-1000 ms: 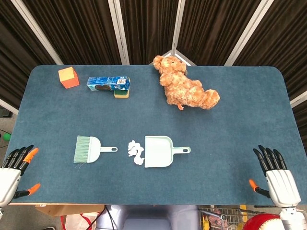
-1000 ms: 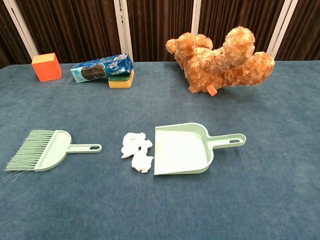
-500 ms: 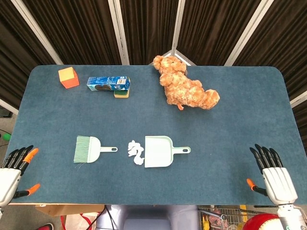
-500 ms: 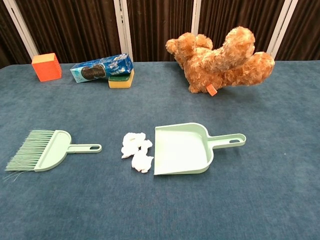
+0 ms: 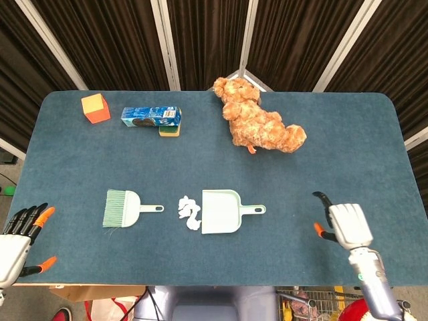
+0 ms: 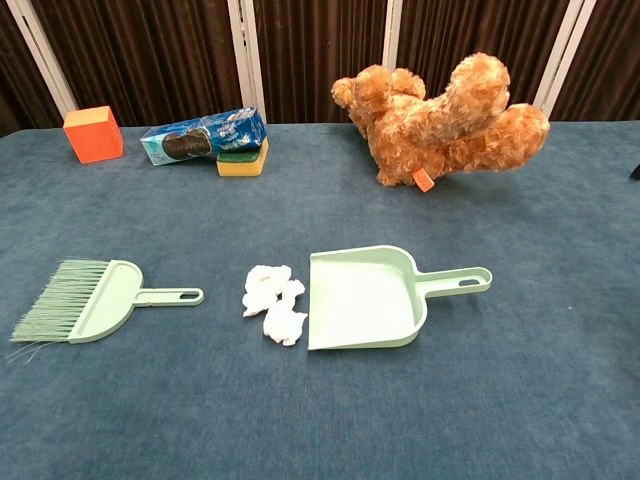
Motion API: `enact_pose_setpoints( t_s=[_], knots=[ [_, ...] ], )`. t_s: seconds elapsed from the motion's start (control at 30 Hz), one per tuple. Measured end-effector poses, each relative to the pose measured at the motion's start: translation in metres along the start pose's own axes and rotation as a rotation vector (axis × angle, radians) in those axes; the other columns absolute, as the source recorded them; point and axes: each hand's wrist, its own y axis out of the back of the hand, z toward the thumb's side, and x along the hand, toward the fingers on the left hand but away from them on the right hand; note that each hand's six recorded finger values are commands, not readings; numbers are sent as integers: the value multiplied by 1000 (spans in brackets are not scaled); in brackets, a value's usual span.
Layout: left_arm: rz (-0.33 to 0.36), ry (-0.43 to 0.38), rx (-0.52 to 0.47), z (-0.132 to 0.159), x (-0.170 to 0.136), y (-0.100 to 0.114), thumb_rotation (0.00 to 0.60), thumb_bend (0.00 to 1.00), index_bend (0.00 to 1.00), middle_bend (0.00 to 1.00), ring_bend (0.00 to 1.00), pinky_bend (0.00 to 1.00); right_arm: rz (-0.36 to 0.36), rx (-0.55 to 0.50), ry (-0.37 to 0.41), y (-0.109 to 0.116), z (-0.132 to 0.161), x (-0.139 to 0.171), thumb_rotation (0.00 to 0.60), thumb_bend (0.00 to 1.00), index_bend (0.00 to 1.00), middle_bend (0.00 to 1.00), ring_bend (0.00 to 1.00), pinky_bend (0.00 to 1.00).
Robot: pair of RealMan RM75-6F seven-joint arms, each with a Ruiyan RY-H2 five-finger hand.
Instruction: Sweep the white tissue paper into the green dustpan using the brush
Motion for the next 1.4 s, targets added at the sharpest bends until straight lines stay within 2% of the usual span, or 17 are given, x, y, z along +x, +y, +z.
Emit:
enact_pose_setpoints(
  t_s=[0.23, 0.43, 0.83, 1.1, 1.4],
  knots=[
    [0, -3, -5, 0, 0, 0, 600, 0, 0, 0, 0, 0, 46, 20, 46, -28, 49, -26, 600, 344, 356, 845, 827, 864],
    [-5, 1, -12, -2, 0, 1, 600, 0, 0, 0, 0, 0, 73, 26, 62, -47, 79, -40, 600, 344, 366, 845, 828, 864],
    [-2, 8, -19, -4, -1, 2, 600, 0, 0, 0, 0, 0, 89, 31, 30, -71, 99, -56, 600, 344, 402, 845, 828, 864],
    [-3, 8, -17, -3, -2, 2, 600, 0, 0, 0, 0, 0, 80, 27, 28, -76, 103, -55, 600, 344, 403, 845, 828, 864],
    [-3, 9, -20, -3, -1, 2, 600, 0, 0, 0, 0, 0, 89, 17, 16, -82, 112, -75, 600, 343, 402, 845, 828, 864]
  ],
)
